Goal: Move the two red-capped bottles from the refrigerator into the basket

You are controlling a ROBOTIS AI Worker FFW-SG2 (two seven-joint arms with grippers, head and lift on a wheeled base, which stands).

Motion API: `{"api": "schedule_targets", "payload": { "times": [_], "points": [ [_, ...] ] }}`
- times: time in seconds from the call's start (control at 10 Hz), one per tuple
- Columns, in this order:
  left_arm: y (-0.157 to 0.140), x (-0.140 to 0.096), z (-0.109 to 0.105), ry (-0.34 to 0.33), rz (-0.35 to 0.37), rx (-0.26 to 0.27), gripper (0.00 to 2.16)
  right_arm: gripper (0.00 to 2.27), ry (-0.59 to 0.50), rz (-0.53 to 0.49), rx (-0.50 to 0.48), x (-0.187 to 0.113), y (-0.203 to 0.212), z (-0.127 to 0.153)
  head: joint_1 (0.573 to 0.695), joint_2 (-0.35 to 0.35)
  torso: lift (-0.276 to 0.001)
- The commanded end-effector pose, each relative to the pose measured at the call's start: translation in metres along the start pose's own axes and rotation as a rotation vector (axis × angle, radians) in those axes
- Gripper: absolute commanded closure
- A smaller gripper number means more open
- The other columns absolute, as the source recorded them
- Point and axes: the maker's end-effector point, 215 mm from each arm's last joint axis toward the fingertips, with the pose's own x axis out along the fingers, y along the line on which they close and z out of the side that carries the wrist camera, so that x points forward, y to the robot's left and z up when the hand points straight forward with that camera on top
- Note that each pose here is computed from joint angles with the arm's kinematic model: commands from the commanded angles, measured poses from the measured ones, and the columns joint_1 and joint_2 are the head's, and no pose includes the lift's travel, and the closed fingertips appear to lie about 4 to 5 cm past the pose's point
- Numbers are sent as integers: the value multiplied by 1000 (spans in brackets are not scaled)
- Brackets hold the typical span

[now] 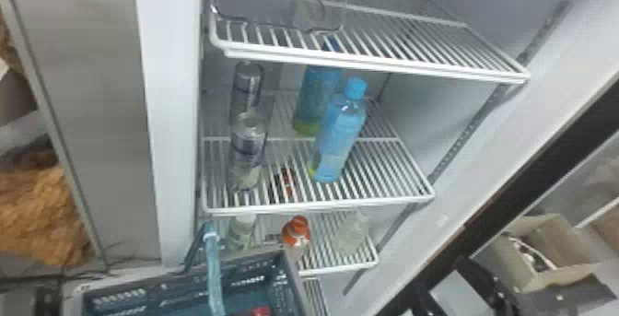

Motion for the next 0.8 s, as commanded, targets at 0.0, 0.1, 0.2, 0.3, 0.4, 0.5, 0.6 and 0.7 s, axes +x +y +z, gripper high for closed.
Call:
{"api": "schedule_targets", "payload": {
  "times": [0.0,0.1,0.2,0.3,0.4,0.5,0.6,0.7],
  "points": [
    [-1,0,0,-2,-1,0,1200,186,5,0,4,1,-1,-2,695,-350,0],
    [0,0,0,-4,-4,-3,1200,186,13,0,10,1,-1,-5,695,-350,0],
    [0,0,0,-4,-2,-3,1200,186,15,-2,16,2,-2,-7,695,-350,0],
    [0,0,0,-4,-2,-3,1200,186,18,-1,19,3,-2,-8,695,-350,0],
    [-1,0,1,-3,-3,0,1200,188,19,-1,25,2,-3,-9,695,-350,0],
    [-1,0,1,-3,-3,0,1200,188,20,-2,29,3,-3,-10,695,-350,0],
    [-1,0,1,-3,-3,0,1200,186,22,-3,33,3,-4,-12,695,-350,0],
    [0,0,1,-4,-2,0,1200,188,20,-2,36,4,-4,-12,695,-350,0]
  ]
}}
